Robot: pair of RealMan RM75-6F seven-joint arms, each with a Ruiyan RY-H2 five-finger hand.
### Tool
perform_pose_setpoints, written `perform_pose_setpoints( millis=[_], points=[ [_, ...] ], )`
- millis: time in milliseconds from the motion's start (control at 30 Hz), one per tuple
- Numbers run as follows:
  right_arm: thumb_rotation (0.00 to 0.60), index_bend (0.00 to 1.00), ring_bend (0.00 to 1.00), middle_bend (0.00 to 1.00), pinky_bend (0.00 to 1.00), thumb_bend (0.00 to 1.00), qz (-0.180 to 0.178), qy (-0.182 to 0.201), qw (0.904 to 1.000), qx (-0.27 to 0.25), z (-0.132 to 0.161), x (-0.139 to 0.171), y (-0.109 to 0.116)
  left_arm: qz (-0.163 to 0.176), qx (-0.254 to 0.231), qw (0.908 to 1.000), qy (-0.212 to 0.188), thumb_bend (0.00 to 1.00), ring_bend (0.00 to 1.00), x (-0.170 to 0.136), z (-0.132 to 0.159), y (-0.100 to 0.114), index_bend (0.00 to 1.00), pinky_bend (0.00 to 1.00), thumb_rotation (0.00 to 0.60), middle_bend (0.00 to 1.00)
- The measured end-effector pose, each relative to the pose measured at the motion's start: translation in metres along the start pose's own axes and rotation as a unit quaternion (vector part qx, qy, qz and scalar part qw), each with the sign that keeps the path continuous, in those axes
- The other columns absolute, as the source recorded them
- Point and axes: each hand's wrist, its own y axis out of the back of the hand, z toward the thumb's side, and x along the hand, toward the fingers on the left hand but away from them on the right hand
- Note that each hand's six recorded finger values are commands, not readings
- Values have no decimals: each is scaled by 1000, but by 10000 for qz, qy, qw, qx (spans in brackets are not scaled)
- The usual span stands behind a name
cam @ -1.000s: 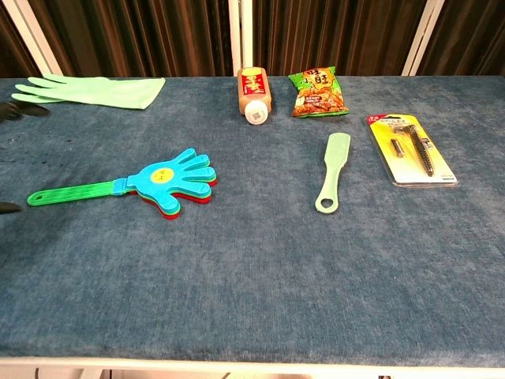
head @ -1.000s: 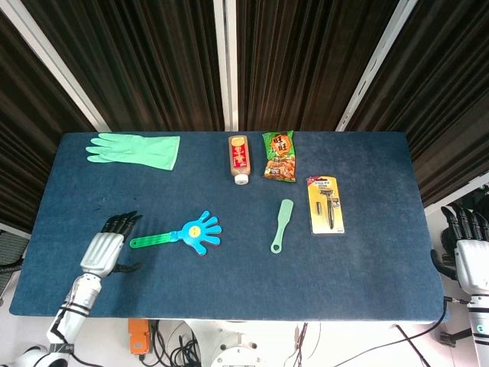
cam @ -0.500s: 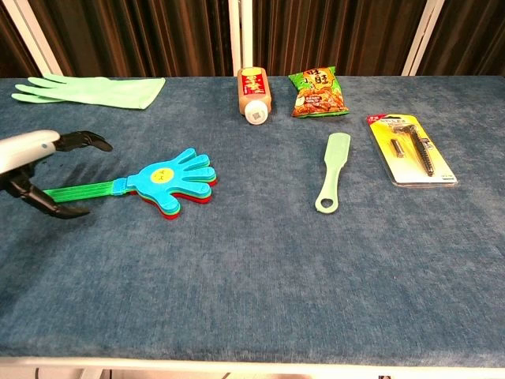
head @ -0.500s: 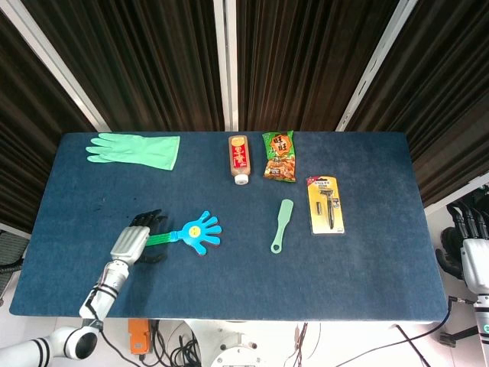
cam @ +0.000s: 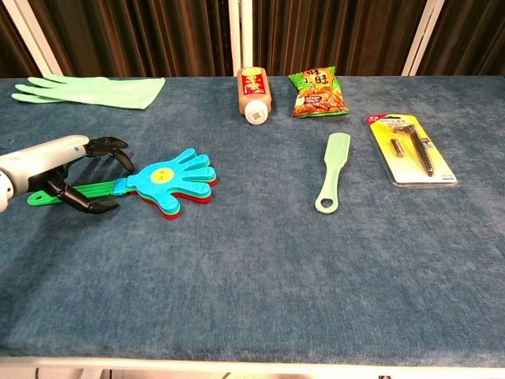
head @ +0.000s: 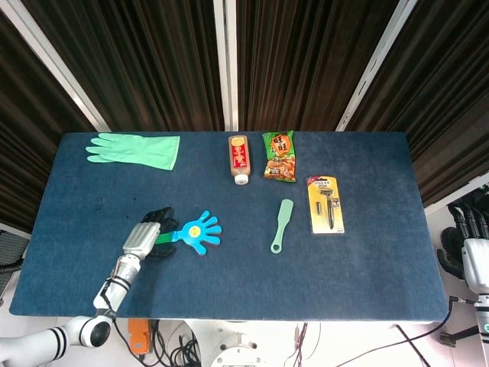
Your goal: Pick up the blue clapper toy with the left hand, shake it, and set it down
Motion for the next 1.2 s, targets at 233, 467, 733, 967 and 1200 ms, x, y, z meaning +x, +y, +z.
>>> perform_pose_setpoints(
  millis=[233, 467, 733, 967, 1200],
  points=[
    [600, 0, 0, 0, 0, 272, -7, -29, 10000, 2, -2, 0, 0, 114, -73, 9999, 69, 377, 0, 3, -2, 3, 451, 0, 600, 58],
    [600, 0, 0, 0, 0, 272, 41, -20, 10000, -7, -2, 0, -2, 367, -51, 9993, 72, 403, 33, 2, -1, 12, 599, 135, 600, 324],
    [600, 0, 0, 0, 0, 274, 110, -46, 9999, 4, -3, 1, -4, 660, 295, 9974, -39, 413, 363, 0, 4, 19, 577, 572, 600, 449],
    [600, 0, 0, 0, 0, 274, 90, -42, 10000, -2, -3, 1, -3, 636, 887, 9940, -89, 415, 518, 0, 7, 19, 552, 780, 600, 529],
    [600, 0, 0, 0, 0, 275, 86, -43, 10000, -2, -4, 1, -2, 734, 1040, 9918, -94, 416, 659, 2, 8, 26, 547, 856, 600, 661]
  ],
)
